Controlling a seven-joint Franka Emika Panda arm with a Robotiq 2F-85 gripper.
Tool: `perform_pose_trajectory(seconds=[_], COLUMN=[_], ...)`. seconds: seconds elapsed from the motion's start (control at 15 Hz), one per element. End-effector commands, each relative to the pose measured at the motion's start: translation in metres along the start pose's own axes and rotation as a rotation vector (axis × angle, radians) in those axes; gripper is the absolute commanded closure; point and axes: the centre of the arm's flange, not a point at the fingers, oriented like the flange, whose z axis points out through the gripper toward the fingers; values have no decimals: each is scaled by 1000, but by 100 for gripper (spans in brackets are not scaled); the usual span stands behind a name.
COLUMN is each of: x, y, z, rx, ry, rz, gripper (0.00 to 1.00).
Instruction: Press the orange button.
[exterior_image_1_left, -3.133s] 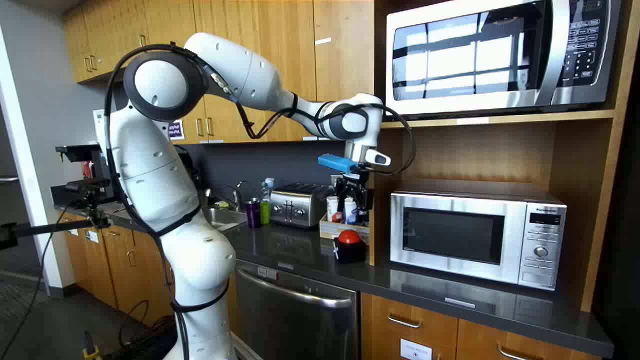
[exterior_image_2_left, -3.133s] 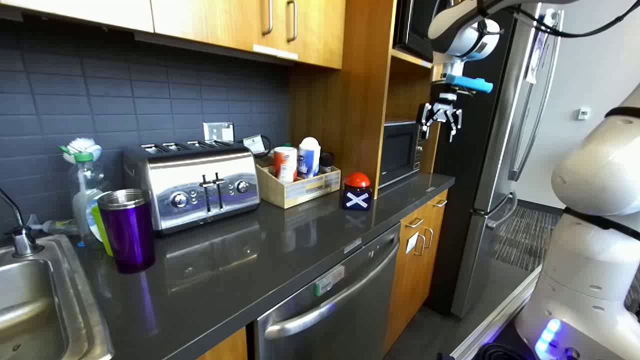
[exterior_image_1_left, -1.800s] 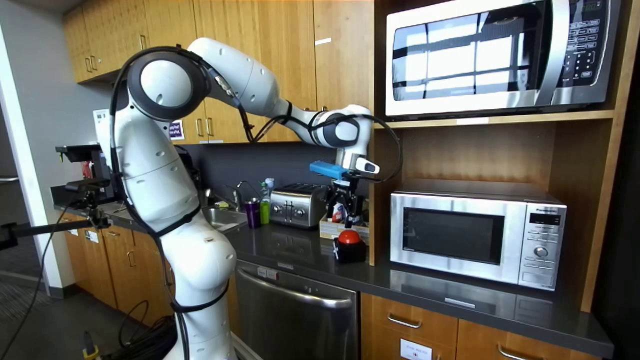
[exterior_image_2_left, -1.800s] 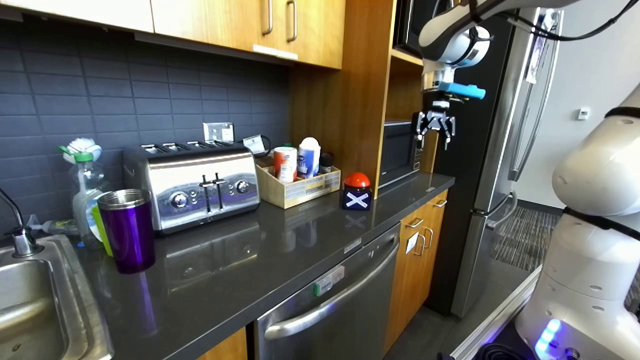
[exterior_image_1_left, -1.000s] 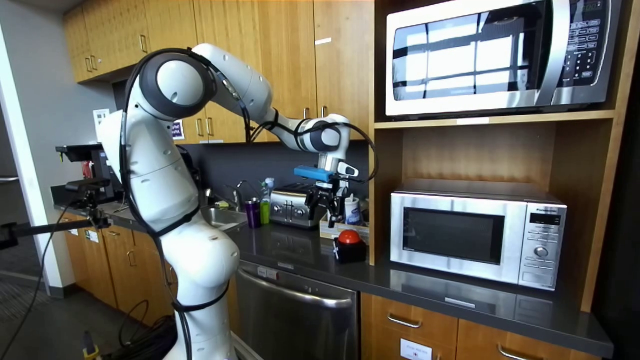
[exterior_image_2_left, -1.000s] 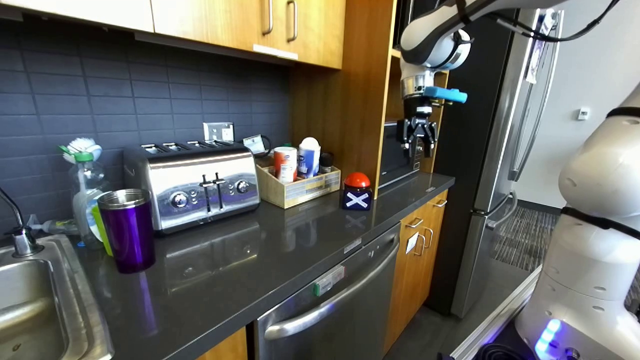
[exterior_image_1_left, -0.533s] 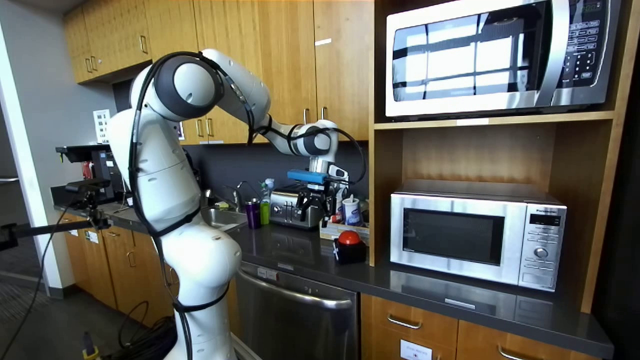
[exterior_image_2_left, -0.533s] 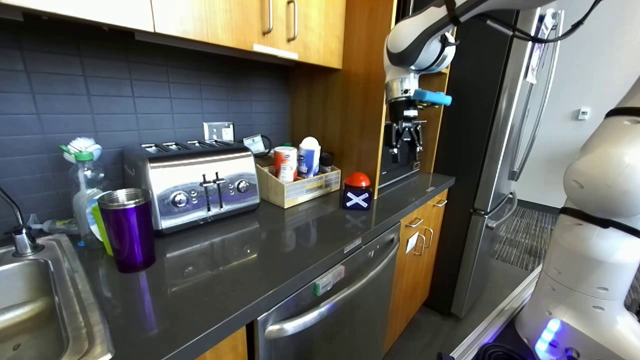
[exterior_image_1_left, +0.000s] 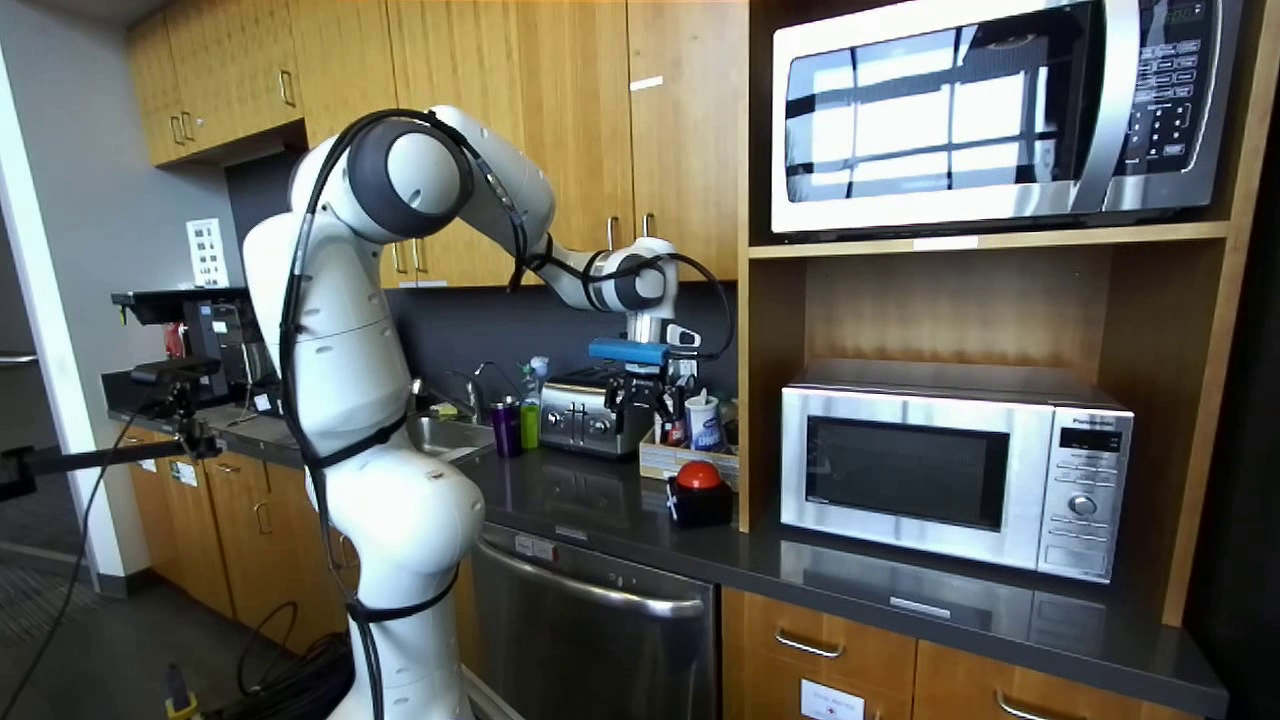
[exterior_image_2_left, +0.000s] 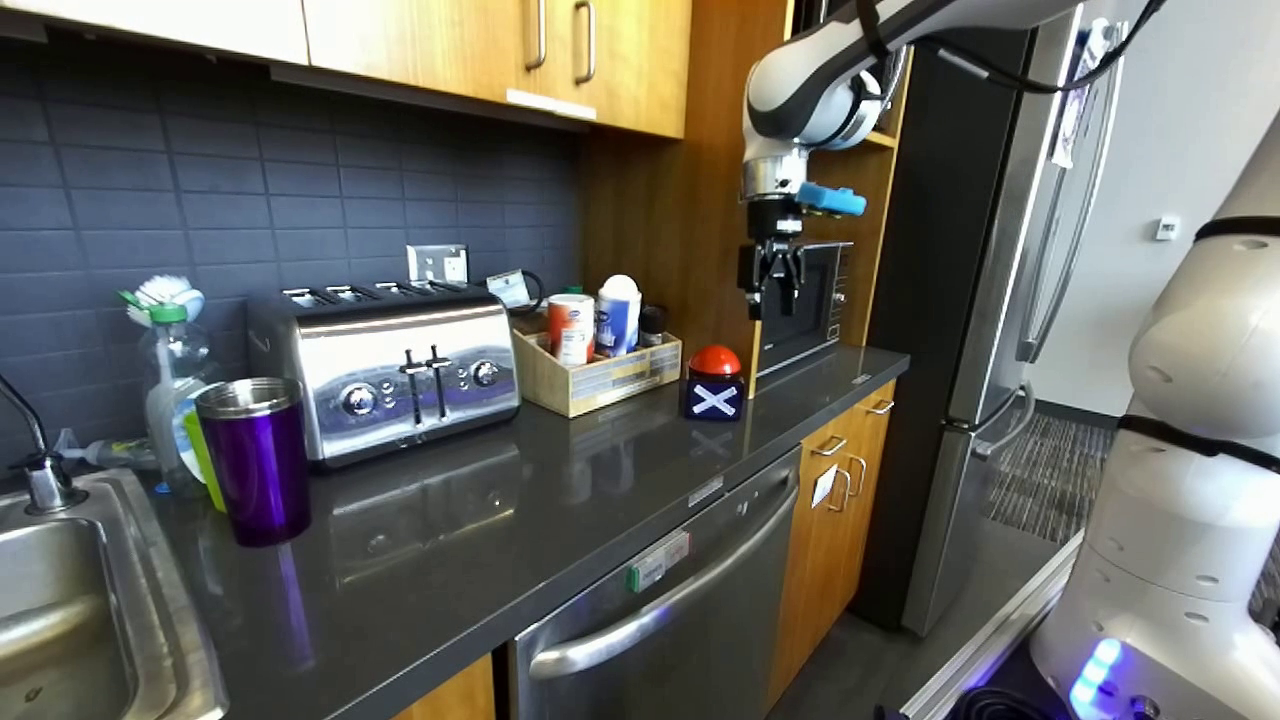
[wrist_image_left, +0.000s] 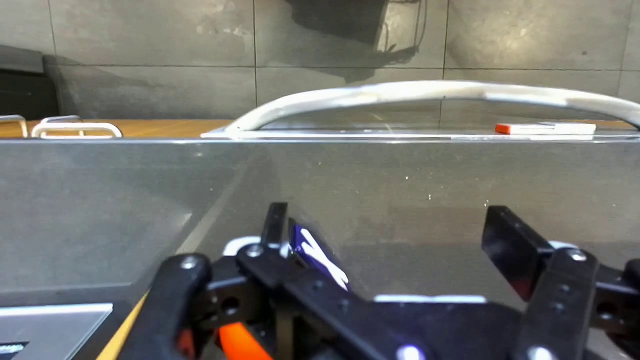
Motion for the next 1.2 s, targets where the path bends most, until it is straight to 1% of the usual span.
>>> perform_pose_trajectory(seconds=[0.0, 0.33, 0.4, 0.47, 0.6, 0.73, 0.8, 0.93, 1.0, 1.13], x=[31, 67, 74, 79, 90, 96, 97, 98, 98, 98], y=[14, 23, 24, 26, 31, 36, 38, 41, 42, 45], z=[-16, -28, -30, -31, -33, -33, -34, -33, -32, -33], rx=[-3, -3, -3, -3, -5, -3, 4, 0, -1, -1], ry=[37, 62, 65, 66, 70, 76, 74, 74, 73, 75], rz=[-61, -128, -137, -146, -153, -145, -142, -140, -137, -135], gripper=[0, 0, 18, 27, 39, 55, 64, 78, 87, 99])
